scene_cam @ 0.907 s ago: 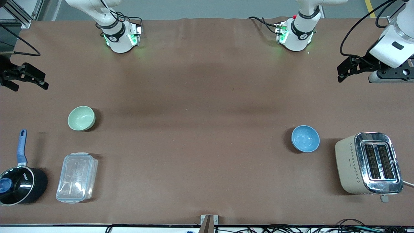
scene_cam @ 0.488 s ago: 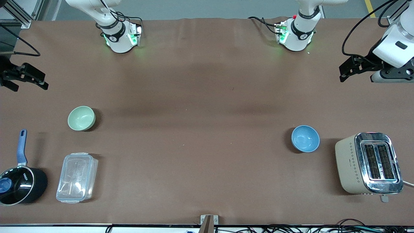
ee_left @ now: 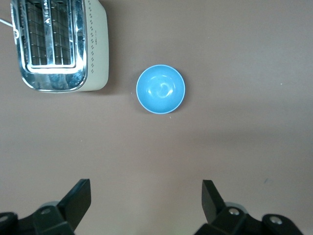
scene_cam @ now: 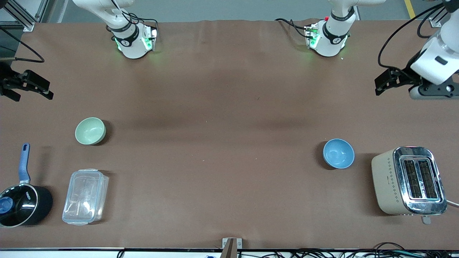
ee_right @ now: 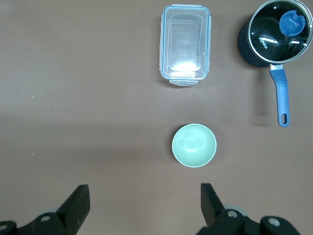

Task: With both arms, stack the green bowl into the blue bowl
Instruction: 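Reach the left gripper down to the blue bowl rim and grasp it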

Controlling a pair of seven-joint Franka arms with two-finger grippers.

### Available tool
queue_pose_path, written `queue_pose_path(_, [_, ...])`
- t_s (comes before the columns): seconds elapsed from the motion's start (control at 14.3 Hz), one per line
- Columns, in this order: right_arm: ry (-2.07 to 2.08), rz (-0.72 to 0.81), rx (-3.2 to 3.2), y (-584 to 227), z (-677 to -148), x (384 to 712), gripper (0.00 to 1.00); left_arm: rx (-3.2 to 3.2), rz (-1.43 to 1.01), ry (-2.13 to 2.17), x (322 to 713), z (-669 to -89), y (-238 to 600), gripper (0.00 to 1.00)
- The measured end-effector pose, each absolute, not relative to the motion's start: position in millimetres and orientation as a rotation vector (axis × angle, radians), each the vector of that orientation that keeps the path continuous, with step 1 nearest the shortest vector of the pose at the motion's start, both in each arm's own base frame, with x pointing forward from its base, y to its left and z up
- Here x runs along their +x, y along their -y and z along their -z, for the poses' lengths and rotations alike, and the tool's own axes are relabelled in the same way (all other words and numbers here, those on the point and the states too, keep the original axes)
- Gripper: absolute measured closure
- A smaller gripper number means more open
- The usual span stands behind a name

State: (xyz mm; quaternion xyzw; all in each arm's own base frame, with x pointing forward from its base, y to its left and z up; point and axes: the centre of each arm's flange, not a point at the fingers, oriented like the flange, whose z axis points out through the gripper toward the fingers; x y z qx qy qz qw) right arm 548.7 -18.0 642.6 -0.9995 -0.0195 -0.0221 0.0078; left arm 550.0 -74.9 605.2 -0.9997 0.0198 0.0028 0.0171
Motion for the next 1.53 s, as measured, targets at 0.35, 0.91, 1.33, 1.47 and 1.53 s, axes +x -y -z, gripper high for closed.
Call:
queue_pose_path(0.35, [0.06, 0.066, -3.125, 18, -641, 549, 0.0, -3.115, 0.0, -0.014, 606, -500, 59, 0.0])
queue_pose_path(0.91, [0.057, 0.064, -3.125, 19, -641, 549, 0.0, -3.077, 0.099, -0.042, 650, -310, 36, 0.0])
queue_pose_path(1.33, [0.052, 0.064, -3.125, 21, -641, 549, 0.0, -3.069, 0.019, -0.034, 640, -258, 21, 0.0])
queue_pose_path(1.47, [0.048, 0.063, -3.125, 23, -641, 549, 0.0, -3.07, -0.031, -0.041, 635, -239, 22, 0.04])
queue_pose_path(1.53, [0.047, 0.063, -3.125, 23, -641, 549, 0.0, -3.07, -0.051, -0.047, 633, -230, 22, 0.13])
